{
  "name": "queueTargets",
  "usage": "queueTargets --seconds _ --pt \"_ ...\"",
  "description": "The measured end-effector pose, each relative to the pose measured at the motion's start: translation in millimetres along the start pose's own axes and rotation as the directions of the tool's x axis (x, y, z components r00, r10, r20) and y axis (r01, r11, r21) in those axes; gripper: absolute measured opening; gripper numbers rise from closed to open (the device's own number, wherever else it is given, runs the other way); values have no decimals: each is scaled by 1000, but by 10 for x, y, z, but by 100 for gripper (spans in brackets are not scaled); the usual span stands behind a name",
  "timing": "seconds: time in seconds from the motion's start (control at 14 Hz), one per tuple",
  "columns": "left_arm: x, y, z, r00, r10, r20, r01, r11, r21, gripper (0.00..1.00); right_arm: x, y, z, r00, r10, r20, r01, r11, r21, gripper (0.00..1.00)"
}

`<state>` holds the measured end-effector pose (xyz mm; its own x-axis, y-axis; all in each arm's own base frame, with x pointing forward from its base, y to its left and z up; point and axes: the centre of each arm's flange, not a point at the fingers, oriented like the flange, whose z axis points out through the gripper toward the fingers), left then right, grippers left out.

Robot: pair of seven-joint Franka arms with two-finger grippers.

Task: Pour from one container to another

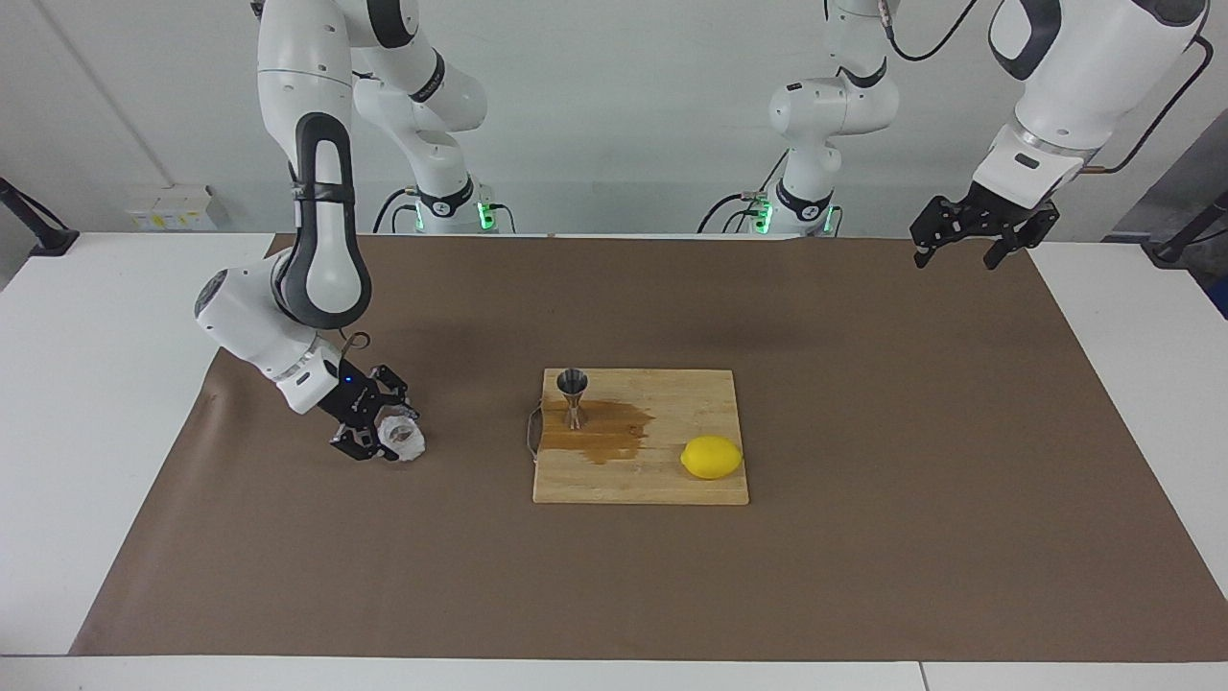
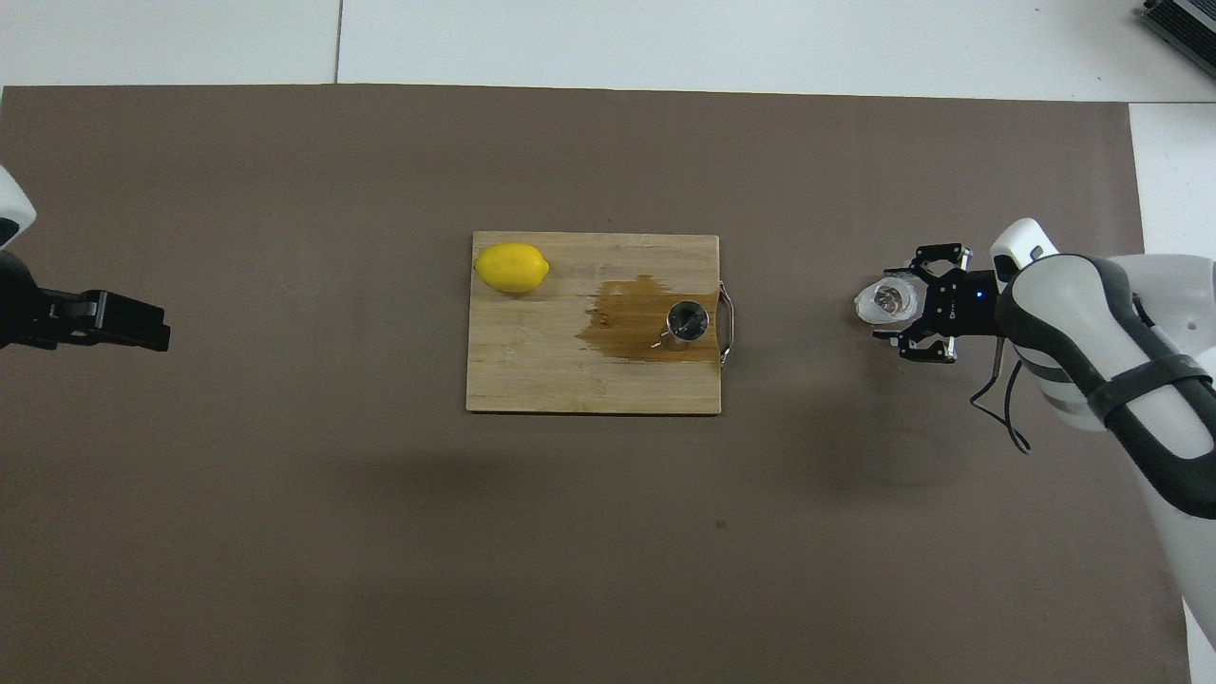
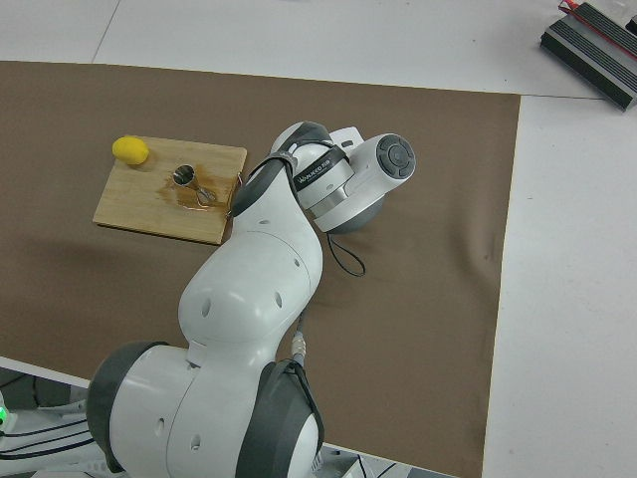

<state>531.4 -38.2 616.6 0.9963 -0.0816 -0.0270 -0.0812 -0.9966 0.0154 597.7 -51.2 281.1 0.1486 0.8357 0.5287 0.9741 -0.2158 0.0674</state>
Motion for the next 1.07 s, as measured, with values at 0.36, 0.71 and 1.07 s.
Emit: queueTargets --seconds 0.36,0.71,1.07 --pt "0 0 0 1000 0 0 0 1000 0 100 240 17 -233 997 71 -11 -71 997 -16 100" --pt "0 0 0 1000 0 0 0 1000 0 100 596 -23 -746 958 243 151 -239 970 -46 100" --pt "0 0 0 1000 0 0 0 1000 0 100 1032 -147 -1117 789 546 282 -528 837 -142 100"
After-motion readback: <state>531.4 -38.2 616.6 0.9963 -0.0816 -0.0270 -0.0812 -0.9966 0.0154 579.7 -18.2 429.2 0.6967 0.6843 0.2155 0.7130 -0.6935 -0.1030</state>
